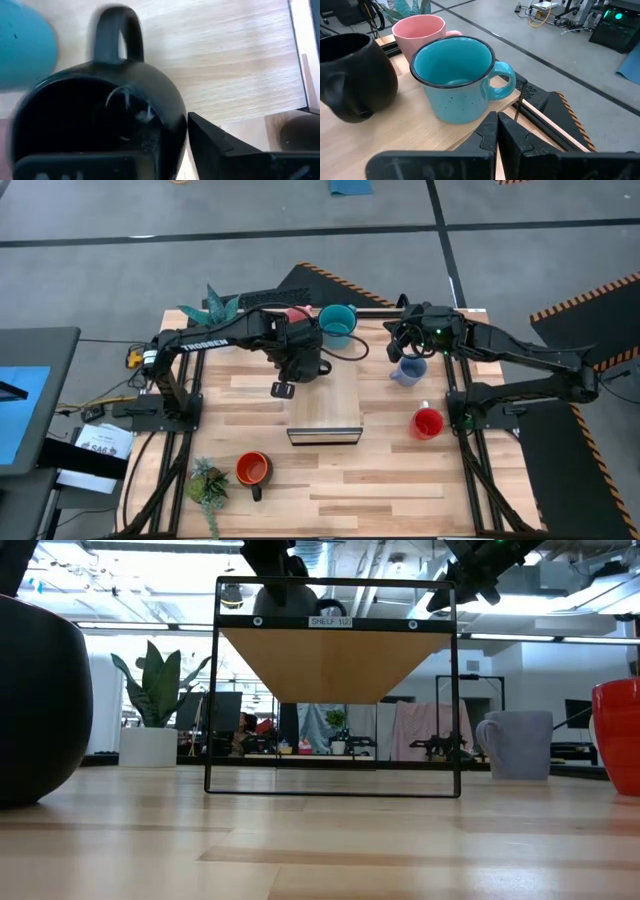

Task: Place coffee mugs
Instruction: Put the black mug on the shelf, then adjust the pink mug on the shelf

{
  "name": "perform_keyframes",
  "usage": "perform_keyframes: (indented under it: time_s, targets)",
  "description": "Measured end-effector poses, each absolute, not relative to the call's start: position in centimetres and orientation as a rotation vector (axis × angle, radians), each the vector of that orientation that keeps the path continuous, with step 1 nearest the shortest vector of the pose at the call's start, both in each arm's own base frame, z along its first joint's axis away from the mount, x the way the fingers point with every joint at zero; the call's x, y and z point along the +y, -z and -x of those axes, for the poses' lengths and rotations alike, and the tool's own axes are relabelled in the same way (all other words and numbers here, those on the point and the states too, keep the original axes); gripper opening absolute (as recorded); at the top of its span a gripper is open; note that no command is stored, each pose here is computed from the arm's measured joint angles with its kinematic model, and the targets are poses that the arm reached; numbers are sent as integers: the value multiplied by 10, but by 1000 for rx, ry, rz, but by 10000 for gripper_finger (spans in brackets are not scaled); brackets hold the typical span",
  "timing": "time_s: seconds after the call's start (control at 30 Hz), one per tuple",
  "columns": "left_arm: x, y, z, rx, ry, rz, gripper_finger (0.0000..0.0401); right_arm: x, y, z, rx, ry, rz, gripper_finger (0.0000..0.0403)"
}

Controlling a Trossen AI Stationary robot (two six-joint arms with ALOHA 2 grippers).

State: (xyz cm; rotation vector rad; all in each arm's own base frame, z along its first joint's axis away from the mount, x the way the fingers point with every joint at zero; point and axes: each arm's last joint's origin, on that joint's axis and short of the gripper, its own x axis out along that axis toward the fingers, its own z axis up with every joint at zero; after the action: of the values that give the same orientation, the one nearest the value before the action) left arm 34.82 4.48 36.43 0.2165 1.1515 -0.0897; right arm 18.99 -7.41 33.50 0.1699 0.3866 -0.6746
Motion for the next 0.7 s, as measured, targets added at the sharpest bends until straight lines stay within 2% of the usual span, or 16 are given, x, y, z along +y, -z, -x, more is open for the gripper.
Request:
perform_keyframes:
  time_s: [0.33,0.7]
  targets:
    - [47,-367,-350,1126,51,-277,140,-74,-335,-190,383,676,-179,33]
    - [45,-397,-325,1042,-25,-332,146,-74,-335,-190,380,678,-186,33]
